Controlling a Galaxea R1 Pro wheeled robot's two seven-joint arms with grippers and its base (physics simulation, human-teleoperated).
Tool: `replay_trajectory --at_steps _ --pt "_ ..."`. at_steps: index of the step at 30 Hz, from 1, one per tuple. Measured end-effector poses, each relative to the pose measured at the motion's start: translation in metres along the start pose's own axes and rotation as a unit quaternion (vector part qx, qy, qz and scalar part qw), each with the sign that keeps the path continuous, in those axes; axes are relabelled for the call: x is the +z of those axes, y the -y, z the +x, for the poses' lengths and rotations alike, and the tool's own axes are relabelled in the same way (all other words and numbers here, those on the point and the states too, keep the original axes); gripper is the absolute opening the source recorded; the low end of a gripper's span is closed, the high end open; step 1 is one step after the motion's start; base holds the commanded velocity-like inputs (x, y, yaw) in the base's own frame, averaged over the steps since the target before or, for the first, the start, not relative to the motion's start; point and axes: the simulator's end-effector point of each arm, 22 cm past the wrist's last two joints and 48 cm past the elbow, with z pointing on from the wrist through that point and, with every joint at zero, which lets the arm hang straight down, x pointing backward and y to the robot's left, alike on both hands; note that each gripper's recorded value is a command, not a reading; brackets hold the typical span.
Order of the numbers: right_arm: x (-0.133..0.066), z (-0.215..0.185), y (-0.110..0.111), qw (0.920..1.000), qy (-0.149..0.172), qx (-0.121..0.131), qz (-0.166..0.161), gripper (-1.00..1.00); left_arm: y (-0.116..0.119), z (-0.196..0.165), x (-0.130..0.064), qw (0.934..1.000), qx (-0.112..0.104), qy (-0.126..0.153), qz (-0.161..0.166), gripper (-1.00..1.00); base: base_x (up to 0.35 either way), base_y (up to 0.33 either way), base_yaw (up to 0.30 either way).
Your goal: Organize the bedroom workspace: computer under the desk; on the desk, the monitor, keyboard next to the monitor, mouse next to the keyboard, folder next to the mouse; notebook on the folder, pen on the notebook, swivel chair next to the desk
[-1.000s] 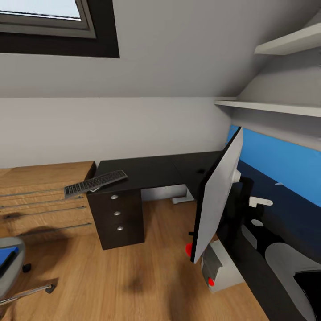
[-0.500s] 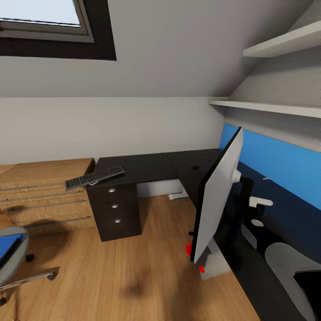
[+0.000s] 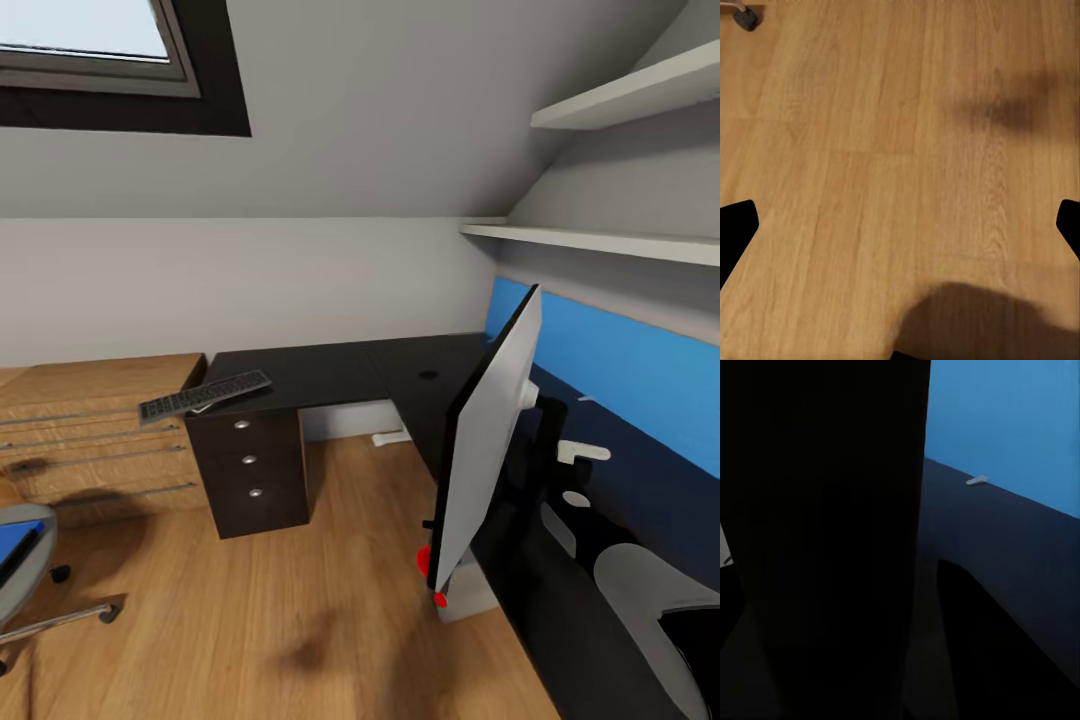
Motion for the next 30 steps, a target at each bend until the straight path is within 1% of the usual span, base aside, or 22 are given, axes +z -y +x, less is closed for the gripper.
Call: replay_trajectory --at_steps 8,12,14,20,30 --pt "0.0001 0.0 -0.0001 1.0 0.0 -0.001 0.0 -1.0 -0.0007 0.0001 0.0001 1.0 0.0 0.0 -0.001 1.0 0.009 -0.015 0.0" --pt "0.0005 -0.0019 -0.0036 1.0 -0.001 -0.004 -0.004 -1.0 -0.0007 0.0002 0.0001 1.0 0.0 0.0 -0.001 1.0 0.001 -0.147 0.0" --pt "0.0007 -0.0013 -0.0013 1.0 -0.001 -0.002 -0.002 -1.0 -0.0007 0.0003 0.0001 1.0 0.0 -0.001 -0.001 1.0 0.0 -0.144 0.0" --pt "0.001 -0.0023 -0.0025 1.0 -0.003 -0.003 -0.003 -1.0 0.0006 0.0007 -0.0001 1.0 0.0 -0.001 0.0 1.0 0.0 -0.061 0.0" --pt "0.0011 -0.0019 -0.002 1.0 -0.004 -0.001 -0.003 -1.0 0.0003 0.0006 0.0 1.0 0.001 -0.001 0.001 1.0 0.0 -0.251 0.0"
